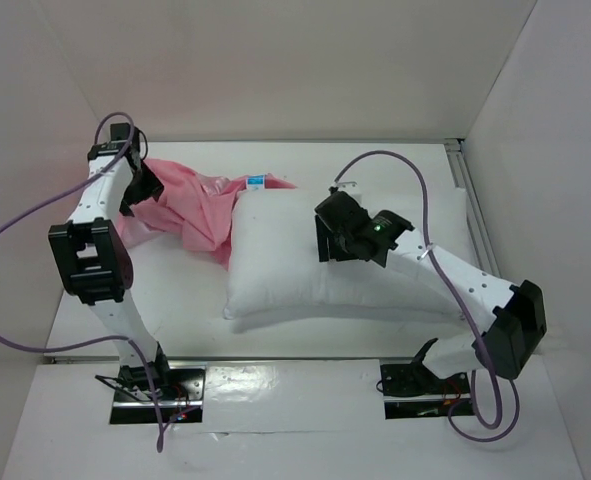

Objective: Put the pillow into the pillowcase

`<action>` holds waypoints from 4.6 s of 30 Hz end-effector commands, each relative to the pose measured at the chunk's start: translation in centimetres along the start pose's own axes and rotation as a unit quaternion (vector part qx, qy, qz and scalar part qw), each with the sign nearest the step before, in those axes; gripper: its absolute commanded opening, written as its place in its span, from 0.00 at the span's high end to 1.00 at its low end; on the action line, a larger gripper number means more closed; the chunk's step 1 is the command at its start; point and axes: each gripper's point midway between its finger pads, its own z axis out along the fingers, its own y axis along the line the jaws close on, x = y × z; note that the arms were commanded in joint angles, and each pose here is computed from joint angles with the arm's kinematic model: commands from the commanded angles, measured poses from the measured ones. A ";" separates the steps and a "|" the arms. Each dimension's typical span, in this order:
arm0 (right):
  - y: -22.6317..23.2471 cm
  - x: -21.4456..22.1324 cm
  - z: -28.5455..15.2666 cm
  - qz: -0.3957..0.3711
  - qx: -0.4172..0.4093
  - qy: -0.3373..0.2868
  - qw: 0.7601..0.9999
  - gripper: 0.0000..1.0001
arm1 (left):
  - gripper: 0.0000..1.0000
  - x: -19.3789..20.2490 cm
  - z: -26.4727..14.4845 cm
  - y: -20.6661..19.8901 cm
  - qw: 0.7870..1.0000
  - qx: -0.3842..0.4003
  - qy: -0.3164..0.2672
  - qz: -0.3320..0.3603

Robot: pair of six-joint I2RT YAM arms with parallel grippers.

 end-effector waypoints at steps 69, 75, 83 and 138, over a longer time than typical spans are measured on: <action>12.5 -13.5 1.5 -0.110 -0.125 -0.044 0.985 1.00 | 1.00 10.4 -18.1 -15.8 0.861 0.410 0.090 0.287; 11.5 -19.1 2.6 -0.066 -0.095 -0.101 0.988 1.00 | 1.00 11.6 -20.8 -12.9 0.855 0.412 0.087 0.301; 8.2 -22.5 6.0 0.049 -0.053 -0.150 0.986 1.00 | 1.00 14.6 -20.1 -10.2 0.859 0.395 0.122 0.301; 20.7 -10.9 5.9 -0.142 -0.158 -0.139 0.967 1.00 | 0.14 10.3 -7.6 -0.9 0.973 0.217 -0.054 0.047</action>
